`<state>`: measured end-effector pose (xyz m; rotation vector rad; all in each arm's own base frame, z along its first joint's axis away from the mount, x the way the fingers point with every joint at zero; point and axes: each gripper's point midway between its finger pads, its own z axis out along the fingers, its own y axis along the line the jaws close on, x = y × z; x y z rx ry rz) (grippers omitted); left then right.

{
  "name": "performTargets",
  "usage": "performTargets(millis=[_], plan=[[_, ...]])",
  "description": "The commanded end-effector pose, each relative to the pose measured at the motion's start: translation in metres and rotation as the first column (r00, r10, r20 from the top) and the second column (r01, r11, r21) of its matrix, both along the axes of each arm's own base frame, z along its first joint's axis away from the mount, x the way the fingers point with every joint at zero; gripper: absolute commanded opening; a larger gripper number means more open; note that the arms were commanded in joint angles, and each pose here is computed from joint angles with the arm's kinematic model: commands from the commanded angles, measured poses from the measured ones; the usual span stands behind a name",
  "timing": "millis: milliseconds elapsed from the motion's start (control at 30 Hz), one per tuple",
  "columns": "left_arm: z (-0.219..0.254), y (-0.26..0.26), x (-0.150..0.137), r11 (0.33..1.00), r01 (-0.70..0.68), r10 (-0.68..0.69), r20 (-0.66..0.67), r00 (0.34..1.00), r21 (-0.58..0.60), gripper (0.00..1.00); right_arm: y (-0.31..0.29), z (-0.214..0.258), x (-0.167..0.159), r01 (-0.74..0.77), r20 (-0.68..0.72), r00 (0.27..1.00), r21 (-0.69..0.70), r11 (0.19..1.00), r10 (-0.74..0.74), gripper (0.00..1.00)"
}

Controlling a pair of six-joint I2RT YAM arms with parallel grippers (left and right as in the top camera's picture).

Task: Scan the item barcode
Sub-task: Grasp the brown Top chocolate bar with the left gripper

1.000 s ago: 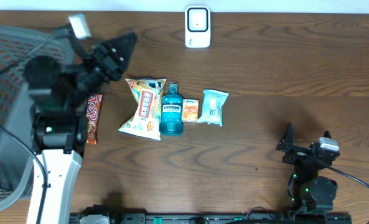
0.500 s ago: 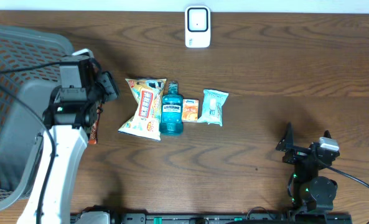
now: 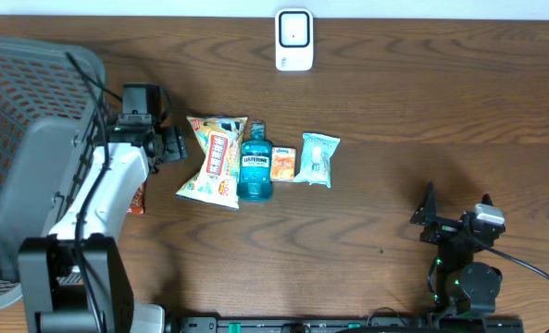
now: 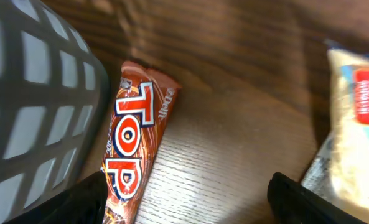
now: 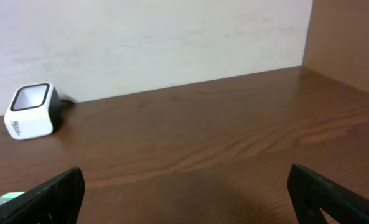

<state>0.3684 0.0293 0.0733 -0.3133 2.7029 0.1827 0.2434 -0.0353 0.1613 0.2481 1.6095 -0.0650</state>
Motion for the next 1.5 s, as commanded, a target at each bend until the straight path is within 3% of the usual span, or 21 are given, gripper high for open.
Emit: performTargets(millis=[0, 300, 767, 833, 1100, 1267, 1467], plan=[[-0.012, 0.007, -0.006, 1.0, -0.011, 0.012, -0.041, 0.999, 0.029, 0.83, 0.002, 0.0, 0.0, -0.011, -0.002, 1.0, -0.013, 1.0, 0.011, 0.99], [-0.022, 0.019, -0.009, 0.997, -0.038, 0.041, -0.048, 0.998, 0.074, 0.83, 0.002, 0.0, 0.0, -0.011, -0.002, 1.0, -0.013, 1.0, 0.011, 0.99], [-0.068, 0.034, -0.04, 0.993, -0.09, 0.099, -0.13, 0.987, 0.075, 0.82, 0.002, 0.0, 0.0, -0.011, -0.002, 1.0, -0.013, 1.0, 0.011, 0.99], [-0.075, 0.033, -0.044, 0.994, -0.092, 0.101, -0.15, 0.984, 0.065, 0.72, 0.002, 0.0, 0.0, -0.011, -0.003, 1.0, -0.013, 1.0, 0.011, 0.99], [-0.087, 0.024, -0.048, 0.993, -0.121, 0.121, -0.18, 0.976, 0.009, 0.08, 0.002, 0.0, 0.0, -0.011, -0.003, 1.0, -0.013, 1.0, 0.011, 0.99], [-0.058, 0.025, -0.03, 0.992, -0.13, 0.129, -0.086, 0.988, 0.002, 0.07, 0.002, 0.0, 0.0, -0.011, -0.002, 1.0, -0.013, 1.0, 0.011, 0.99], [0.023, 0.026, 0.001, 0.991, -0.135, 0.136, 0.16, 0.978, -0.02, 0.08, 0.002, 0.0, 0.0, -0.011, -0.002, 1.0, -0.013, 1.0, 0.011, 0.99]])
